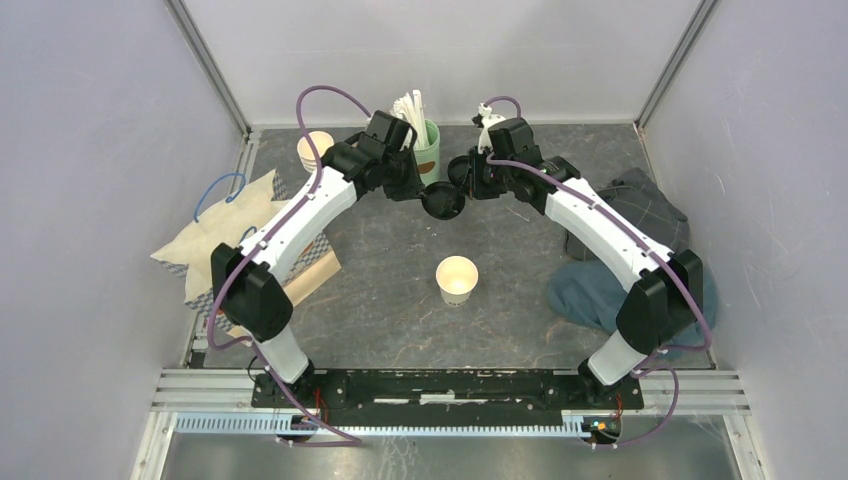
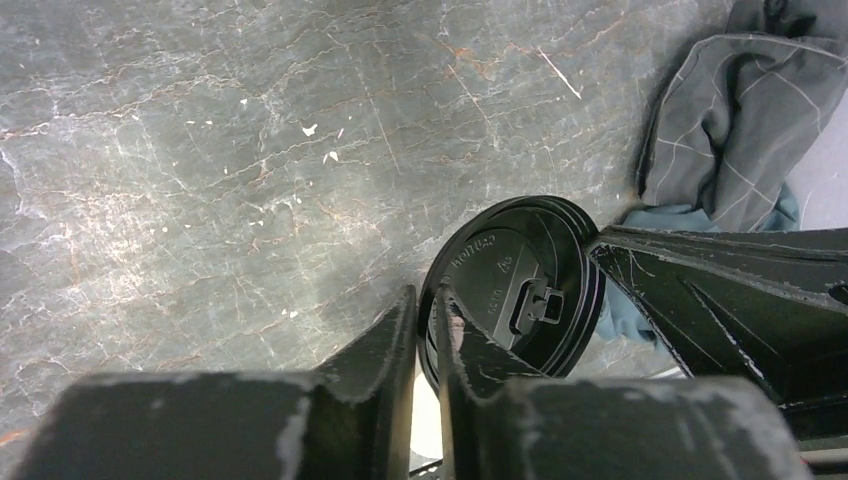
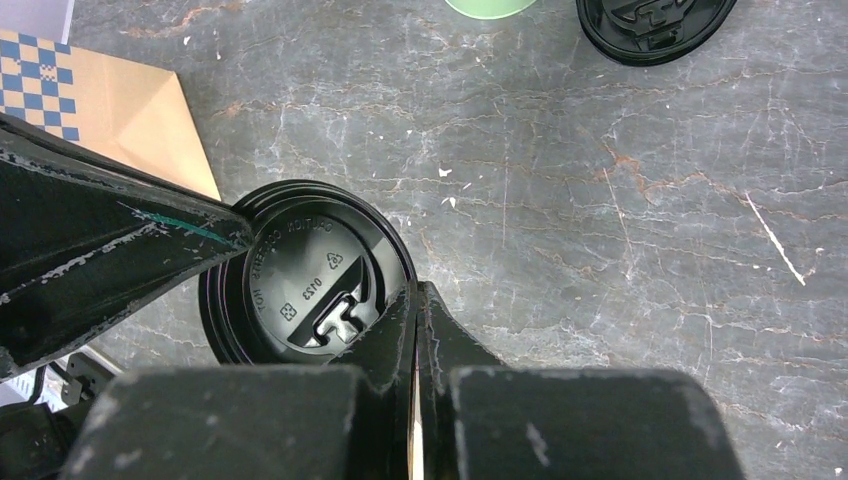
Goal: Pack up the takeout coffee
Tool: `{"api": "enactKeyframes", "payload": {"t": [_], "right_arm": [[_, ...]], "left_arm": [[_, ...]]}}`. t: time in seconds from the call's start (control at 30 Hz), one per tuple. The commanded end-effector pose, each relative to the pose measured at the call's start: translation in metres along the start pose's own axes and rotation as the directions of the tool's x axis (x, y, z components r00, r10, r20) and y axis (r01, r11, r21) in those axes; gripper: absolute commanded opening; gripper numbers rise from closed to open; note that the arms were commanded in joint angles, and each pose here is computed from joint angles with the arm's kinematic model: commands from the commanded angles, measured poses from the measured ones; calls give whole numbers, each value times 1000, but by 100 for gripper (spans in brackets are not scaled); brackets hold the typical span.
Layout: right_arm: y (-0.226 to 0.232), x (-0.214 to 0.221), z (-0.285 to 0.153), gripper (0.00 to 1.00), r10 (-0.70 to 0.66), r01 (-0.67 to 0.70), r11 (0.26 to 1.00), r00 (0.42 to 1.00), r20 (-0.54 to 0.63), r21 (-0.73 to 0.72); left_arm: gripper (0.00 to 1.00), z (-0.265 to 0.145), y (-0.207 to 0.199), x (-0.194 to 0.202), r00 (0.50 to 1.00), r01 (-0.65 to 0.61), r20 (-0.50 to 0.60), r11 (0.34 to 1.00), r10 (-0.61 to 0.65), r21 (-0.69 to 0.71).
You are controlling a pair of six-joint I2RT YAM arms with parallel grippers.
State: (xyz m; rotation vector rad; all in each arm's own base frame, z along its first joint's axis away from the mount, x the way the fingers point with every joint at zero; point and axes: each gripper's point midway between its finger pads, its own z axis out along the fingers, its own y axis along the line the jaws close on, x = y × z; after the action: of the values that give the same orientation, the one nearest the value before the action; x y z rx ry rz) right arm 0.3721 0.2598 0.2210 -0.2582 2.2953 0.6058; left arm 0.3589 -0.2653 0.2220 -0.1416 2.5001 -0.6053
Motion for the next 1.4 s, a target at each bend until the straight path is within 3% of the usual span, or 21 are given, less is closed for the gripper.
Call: {"api": "enactKeyframes", "payload": {"t": [0.0, 0.17, 0.23, 0.27, 0.33, 0.4, 0.53, 0.63, 0.73, 0.8, 0.9, 1.07, 1.2, 1.37], "right_arm": [[7, -15, -10, 0, -26, 26, 1000, 998, 49, -1], [12, -20, -16, 0, -34, 34, 999, 998, 54, -5], [14, -24, -21, 0, -36, 37, 999, 997, 63, -11], [16, -26, -24, 7, -43, 44, 999, 997, 64, -16], [17, -35, -37, 33, -78, 79, 997, 994, 76, -12], [14, -43, -57, 54, -113, 113, 994, 989, 94, 3], [32, -52, -102, 76, -194, 222, 968, 957, 215, -116], [58, -54, -136, 87, -177, 274, 925, 924, 340, -264], [84, -64, -178, 93, -108, 315, 868, 874, 474, -383], [97, -70, -201, 98, -48, 332, 837, 837, 545, -435], [111, -76, -215, 98, 56, 312, 794, 818, 573, -522], [139, -80, -205, 98, 212, 220, 689, 850, 482, -691], [153, -84, -205, 98, 275, 189, 638, 850, 450, -747], [153, -88, -188, 98, 308, 109, 667, 861, 406, -737]], "left_arm": [[15, -4, -5, -12, 998, -51, 42, 999, 51, 1], [2, -7, -6, -12, 998, -50, 44, 999, 49, 10], [2, -10, -8, -13, 998, -48, 50, 999, 47, 17], [2, -13, -9, -14, 997, -47, 54, 999, 46, 23], [2, -20, -12, -16, 998, -40, 55, 999, 38, 36], [2, -35, -17, -20, 998, -15, 54, 996, 11, 83], [2, -69, -42, -16, 994, 111, -50, 947, -101, 301], [2, -100, -64, -19, 969, 248, -139, 825, -206, 508], [2, -132, -81, -26, 904, 424, -268, 614, -334, 665], [2, -155, -93, -31, 881, 461, -321, 470, -348, 753], [2, -179, -101, -33, 848, 509, -391, 341, -357, 791], [2, -202, -104, -33, 813, 555, -460, 235, -357, 798], [2, -202, -101, -29, 797, 577, -482, 221, -364, 786], [2, -200, -99, -27, 790, 586, -490, 224, -368, 778]]}}
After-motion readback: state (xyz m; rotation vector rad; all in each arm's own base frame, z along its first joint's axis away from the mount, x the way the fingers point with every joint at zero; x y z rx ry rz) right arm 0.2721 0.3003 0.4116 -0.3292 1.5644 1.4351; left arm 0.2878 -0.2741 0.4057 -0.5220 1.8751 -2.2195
